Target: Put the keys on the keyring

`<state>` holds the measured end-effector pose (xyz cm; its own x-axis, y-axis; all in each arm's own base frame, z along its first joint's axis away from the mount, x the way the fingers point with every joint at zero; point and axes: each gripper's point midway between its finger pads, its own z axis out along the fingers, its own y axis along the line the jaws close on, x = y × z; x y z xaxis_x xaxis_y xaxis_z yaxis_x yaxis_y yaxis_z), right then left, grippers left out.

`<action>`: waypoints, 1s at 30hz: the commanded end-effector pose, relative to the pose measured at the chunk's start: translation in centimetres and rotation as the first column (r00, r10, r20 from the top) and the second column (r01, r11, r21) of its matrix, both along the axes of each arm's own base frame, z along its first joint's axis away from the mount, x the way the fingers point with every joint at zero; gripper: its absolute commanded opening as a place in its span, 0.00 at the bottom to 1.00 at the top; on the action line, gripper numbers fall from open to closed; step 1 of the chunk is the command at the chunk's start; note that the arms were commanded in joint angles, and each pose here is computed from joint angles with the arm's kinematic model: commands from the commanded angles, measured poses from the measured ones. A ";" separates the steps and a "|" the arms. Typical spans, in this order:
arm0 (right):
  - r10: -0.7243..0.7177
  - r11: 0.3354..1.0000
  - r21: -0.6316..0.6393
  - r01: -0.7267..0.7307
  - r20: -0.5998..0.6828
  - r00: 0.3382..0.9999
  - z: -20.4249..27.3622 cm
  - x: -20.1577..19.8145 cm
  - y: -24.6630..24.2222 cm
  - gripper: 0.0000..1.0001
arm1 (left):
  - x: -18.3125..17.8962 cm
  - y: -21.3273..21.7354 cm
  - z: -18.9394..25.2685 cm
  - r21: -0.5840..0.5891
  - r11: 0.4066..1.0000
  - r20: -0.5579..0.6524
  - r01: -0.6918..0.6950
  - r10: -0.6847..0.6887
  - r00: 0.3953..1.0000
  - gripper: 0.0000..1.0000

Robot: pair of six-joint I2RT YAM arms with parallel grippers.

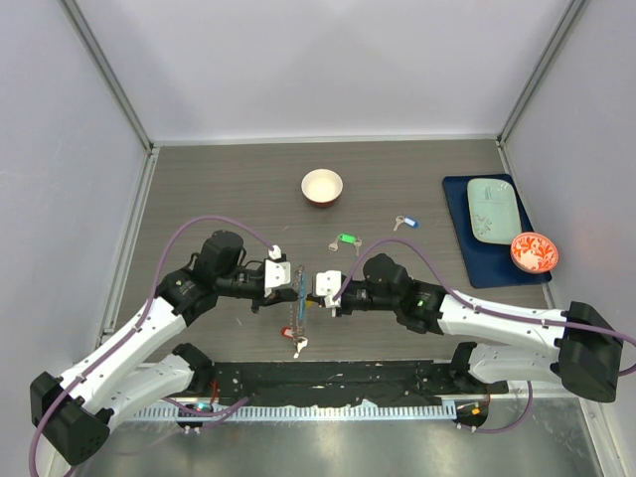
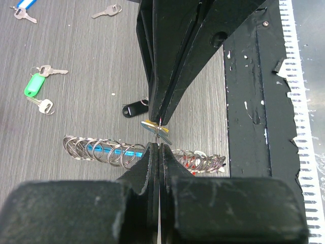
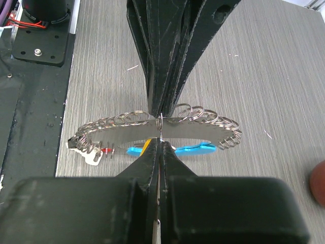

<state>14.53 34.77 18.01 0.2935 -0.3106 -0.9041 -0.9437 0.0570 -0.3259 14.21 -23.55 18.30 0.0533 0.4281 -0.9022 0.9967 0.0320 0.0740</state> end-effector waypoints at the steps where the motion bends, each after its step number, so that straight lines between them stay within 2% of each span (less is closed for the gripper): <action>1: 0.047 0.995 0.087 -0.049 0.032 0.998 3.2 -0.5 1.5 0.01 | 0.0 -0.8 2.2 -0.071 0.997 0.047 0.038 -0.035 0.998 0.00; 16: 0.066 0.992 0.106 -0.070 0.042 0.997 3.9 -0.8 2.2 0.01 | -0.2 -1.0 2.3 -0.081 0.995 0.039 0.049 -0.046 0.998 0.00; 30: 0.058 0.980 0.186 -0.065 0.041 0.997 5.9 -0.7 2.7 0.01 | -0.3 -1.1 2.2 -0.085 0.995 0.028 0.058 -0.055 0.998 0.00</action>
